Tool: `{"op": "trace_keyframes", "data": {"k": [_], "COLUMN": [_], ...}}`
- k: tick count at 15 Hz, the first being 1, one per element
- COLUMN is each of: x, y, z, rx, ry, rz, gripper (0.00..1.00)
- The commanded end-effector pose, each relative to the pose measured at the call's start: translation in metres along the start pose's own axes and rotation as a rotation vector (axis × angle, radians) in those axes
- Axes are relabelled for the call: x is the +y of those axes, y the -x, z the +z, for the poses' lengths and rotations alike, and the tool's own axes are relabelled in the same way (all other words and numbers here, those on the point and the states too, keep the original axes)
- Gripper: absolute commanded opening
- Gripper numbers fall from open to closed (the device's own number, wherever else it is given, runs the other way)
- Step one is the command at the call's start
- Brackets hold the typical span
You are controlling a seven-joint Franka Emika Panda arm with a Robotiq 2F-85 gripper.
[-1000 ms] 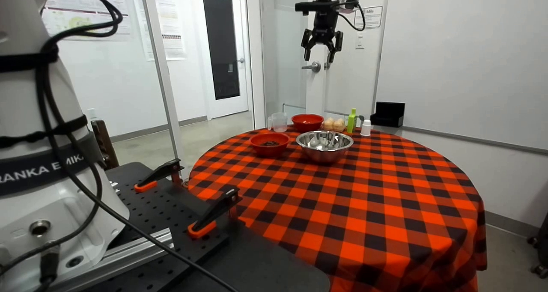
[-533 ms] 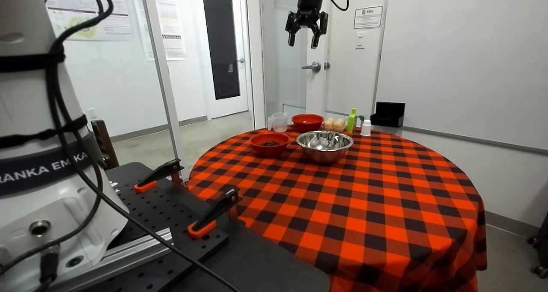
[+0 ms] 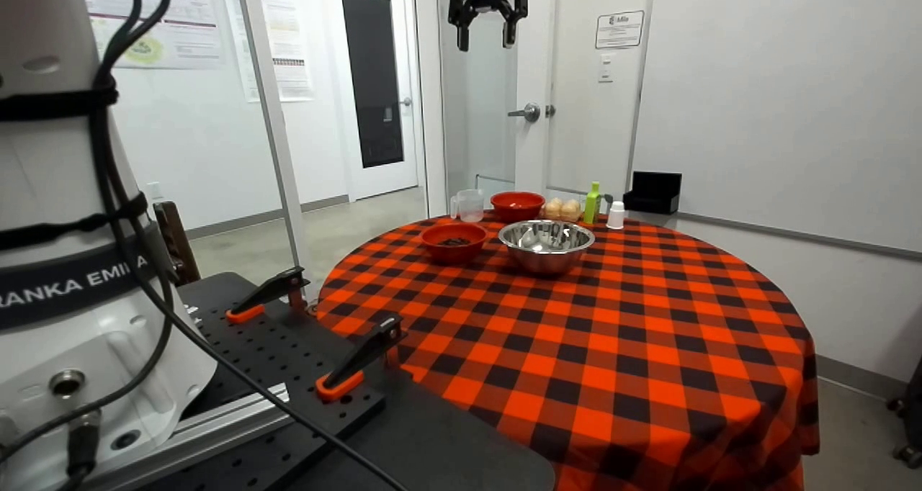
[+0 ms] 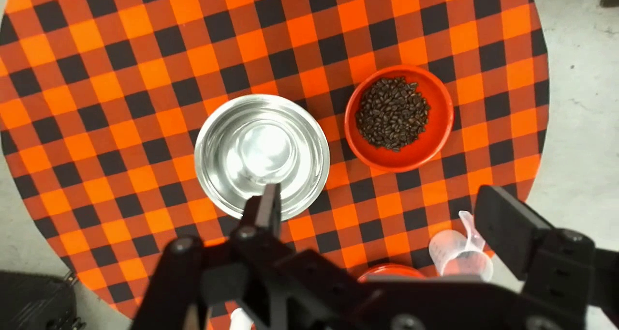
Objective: Pour the content from the silver bowl into the orange bowl
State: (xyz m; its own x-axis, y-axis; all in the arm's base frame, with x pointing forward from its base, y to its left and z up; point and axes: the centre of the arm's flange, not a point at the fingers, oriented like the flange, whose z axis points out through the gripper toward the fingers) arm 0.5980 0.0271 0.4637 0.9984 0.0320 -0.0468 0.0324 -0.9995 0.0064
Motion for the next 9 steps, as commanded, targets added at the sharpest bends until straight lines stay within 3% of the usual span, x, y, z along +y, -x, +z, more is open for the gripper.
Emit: {"op": "trace_keyframes", "data": {"k": [1, 3, 4, 6, 9], "x": [-0.003, -0.003, -0.006, -0.005, -0.004], "y": [0.088, 0.117, 0.058, 0.084, 0.097], "z": [-0.007, -0.017, -0.016, -0.022, -0.023], "rx": [0.070, 0.092, 0.043, 0.059, 0.069], "ry": [0.012, -0.027, 0.000, -0.004, -0.001], "rz": [-0.111, -0.132, -0.095, -0.110, -0.113], "gripper": [1.00, 1.00, 1.00, 1.00, 1.00]}}
